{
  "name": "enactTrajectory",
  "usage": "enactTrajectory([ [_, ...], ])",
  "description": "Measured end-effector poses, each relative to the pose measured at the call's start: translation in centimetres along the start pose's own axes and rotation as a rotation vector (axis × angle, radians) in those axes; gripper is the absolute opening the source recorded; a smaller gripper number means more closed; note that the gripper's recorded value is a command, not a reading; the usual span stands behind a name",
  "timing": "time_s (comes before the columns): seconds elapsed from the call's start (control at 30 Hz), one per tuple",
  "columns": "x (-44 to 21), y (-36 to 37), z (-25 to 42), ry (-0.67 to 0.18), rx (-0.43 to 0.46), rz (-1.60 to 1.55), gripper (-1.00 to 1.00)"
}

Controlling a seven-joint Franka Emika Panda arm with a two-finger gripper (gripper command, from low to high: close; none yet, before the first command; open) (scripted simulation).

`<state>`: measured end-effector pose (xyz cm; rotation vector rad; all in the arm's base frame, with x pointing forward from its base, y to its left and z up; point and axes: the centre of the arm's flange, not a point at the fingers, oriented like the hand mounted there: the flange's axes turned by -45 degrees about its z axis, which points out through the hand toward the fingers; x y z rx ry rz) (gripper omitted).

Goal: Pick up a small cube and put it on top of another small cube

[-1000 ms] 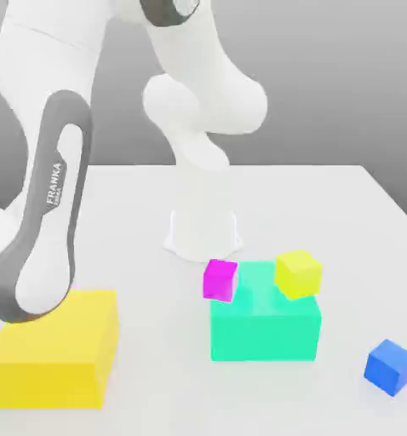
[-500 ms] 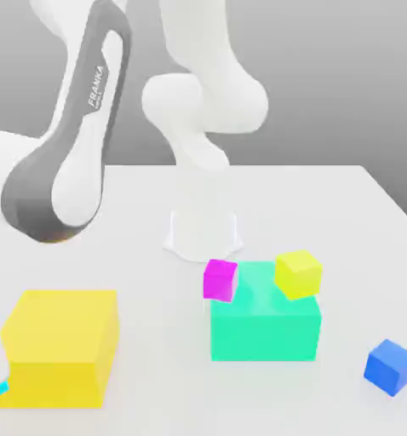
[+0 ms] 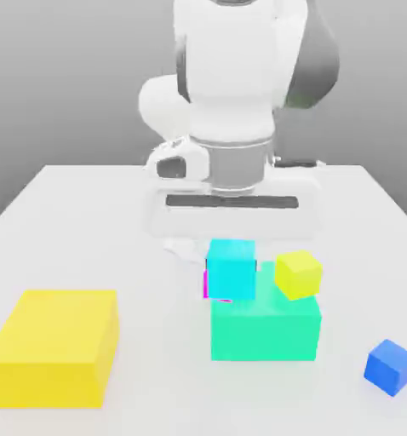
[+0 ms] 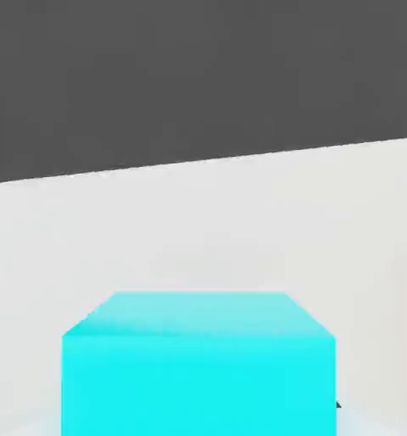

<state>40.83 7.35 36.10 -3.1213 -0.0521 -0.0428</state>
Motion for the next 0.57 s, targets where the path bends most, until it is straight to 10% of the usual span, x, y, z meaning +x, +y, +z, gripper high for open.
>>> enactTrajectory([
  [0.47,-11.7,-8.4,6.4,-0.031,-0.011,-0.345,-1.00],
  [0.5,-11.8,-8.4,7.0,-0.031,-0.011,-0.345,1.00],
  [0.57,-11.8,-8.4,7.0,-0.031,-0.011,-0.345,1.00],
])
